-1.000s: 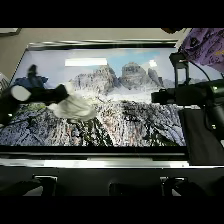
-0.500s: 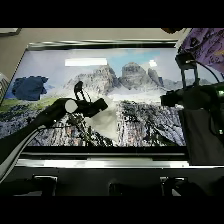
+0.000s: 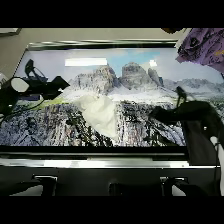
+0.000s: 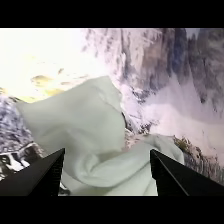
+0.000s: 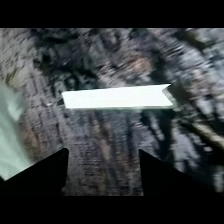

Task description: Fold the clothes and pants, and hang the long-sleeved shirts on hangers.

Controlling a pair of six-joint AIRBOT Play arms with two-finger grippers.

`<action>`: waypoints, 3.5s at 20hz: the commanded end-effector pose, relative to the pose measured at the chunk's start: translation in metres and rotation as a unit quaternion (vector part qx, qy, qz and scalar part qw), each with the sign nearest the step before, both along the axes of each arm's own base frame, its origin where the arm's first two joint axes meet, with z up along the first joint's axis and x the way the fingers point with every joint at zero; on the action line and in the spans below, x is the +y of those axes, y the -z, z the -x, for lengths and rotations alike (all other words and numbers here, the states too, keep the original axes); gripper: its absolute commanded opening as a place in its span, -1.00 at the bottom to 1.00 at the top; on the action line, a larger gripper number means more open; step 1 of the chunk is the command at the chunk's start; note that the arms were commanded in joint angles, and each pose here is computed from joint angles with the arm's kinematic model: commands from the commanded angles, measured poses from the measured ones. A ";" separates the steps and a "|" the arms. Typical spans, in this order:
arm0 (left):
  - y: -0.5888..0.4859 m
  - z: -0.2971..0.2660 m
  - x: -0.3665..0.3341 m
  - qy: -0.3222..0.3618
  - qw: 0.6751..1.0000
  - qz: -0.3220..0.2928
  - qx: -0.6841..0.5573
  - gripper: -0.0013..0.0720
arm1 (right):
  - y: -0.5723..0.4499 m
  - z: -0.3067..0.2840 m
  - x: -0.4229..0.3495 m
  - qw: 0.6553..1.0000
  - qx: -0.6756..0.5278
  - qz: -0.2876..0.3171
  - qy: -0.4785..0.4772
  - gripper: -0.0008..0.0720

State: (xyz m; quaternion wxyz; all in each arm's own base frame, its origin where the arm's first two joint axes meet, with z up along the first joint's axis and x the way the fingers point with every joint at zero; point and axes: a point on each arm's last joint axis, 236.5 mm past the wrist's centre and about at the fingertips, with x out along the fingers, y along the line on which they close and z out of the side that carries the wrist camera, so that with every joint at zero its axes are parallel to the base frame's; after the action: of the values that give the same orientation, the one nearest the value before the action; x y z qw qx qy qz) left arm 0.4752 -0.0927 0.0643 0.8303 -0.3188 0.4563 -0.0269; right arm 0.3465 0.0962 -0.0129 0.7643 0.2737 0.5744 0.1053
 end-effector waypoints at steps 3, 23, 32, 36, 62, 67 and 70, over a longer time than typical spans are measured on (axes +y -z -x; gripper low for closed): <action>-0.001 0.006 0.057 -0.040 0.999 -0.003 0.023 0.69 | 0.040 0.041 0.122 0.993 0.040 -0.076 -0.076 0.43; 0.091 0.009 0.036 -0.003 0.992 0.024 0.125 0.69 | 0.038 0.051 0.162 0.993 0.001 -0.053 -0.109 -0.89; 0.155 -0.006 -0.014 0.030 0.988 0.056 0.139 0.64 | 0.028 0.061 0.161 0.992 0.016 -0.062 -0.112 -0.89; 0.161 -0.020 -0.010 0.010 0.992 0.052 0.119 -0.51 | 0.028 0.064 0.161 0.991 0.024 -0.064 -0.111 -0.89; -0.373 0.156 0.104 -0.088 0.917 -0.206 -0.330 -0.93 | -0.456 0.060 -0.051 0.833 -0.496 0.237 0.062 -0.89; -0.268 0.071 0.106 -0.077 0.958 -0.194 -0.196 -0.93 | -0.355 -0.045 -0.014 0.869 -0.387 0.310 0.008 -0.89; -0.146 0.014 0.108 -0.051 0.977 -0.198 -0.063 -0.92 | -0.250 -0.120 0.023 0.896 -0.310 0.318 -0.015 -0.89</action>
State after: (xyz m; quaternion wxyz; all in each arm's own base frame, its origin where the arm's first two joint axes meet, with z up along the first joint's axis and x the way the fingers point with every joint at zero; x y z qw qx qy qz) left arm 0.4234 0.0142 0.3022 0.9408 -0.1665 0.2876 0.0672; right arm 0.4101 0.0934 0.3213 0.9676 -0.0302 0.2502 0.0169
